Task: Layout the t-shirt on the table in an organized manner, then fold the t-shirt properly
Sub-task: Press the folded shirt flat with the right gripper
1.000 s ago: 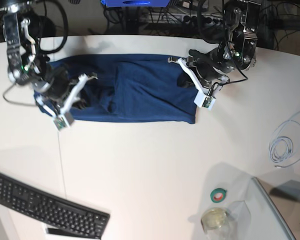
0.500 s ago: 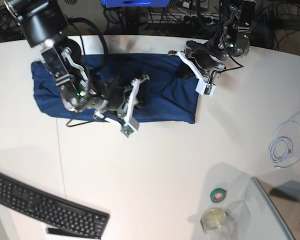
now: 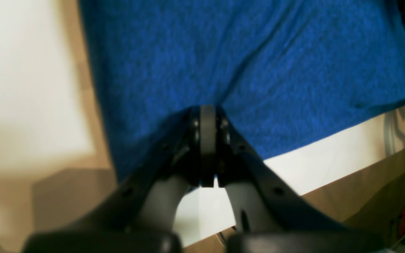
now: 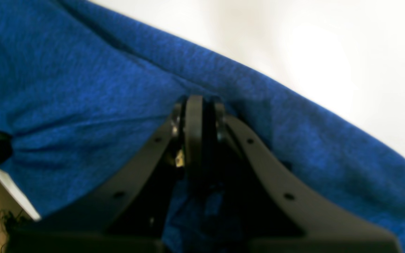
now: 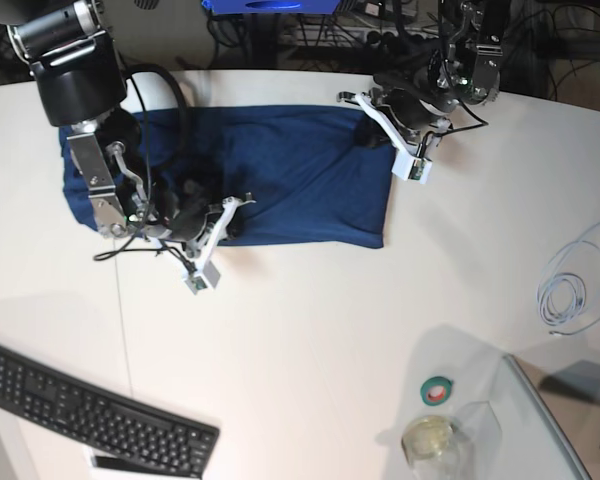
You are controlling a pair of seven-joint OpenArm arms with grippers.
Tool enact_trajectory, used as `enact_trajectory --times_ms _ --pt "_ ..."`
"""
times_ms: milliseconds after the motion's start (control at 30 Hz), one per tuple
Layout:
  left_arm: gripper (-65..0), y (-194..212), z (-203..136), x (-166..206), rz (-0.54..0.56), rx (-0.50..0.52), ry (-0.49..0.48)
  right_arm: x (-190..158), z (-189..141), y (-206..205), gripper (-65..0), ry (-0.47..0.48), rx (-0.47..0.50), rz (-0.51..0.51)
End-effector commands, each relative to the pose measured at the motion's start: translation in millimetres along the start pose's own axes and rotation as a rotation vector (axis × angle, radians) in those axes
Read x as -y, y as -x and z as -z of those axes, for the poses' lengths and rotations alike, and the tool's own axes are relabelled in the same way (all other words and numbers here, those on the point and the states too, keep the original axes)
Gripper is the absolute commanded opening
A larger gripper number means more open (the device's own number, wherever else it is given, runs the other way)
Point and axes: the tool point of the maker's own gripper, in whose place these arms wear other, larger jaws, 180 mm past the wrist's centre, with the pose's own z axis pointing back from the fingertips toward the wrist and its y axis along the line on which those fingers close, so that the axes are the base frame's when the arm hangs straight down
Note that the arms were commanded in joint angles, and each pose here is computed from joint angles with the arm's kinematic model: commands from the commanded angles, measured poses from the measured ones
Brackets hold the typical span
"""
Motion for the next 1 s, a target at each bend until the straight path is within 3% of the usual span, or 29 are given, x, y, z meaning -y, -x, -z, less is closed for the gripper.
enact_trajectory --times_ms 0,200,300,467,633,967 --pt "-65.0 -12 -4 4 0.018 0.035 0.011 1 -5 -20 -60.5 0.004 0.049 -0.015" --pt "-65.0 -37 -18 18 0.059 0.109 0.031 -5 -28 -40 -60.6 0.005 0.164 -0.006" --pt "-65.0 -39 -19 18 0.059 0.117 0.03 -21 -39 -51 -60.6 -0.013 0.204 -0.049" --pt "-65.0 -31 -8 7 0.036 0.085 0.013 -68 -29 -47 -60.6 -0.096 0.142 -0.141" --pt "-65.0 -23 0 -3 0.011 0.072 -0.001 -93 -2 -33 -60.5 -0.149 0.054 -0.18" --pt "-65.0 -3 -1 -4 -0.005 0.034 -0.005 -57 32 -23 -60.5 -0.101 0.015 -0.079"
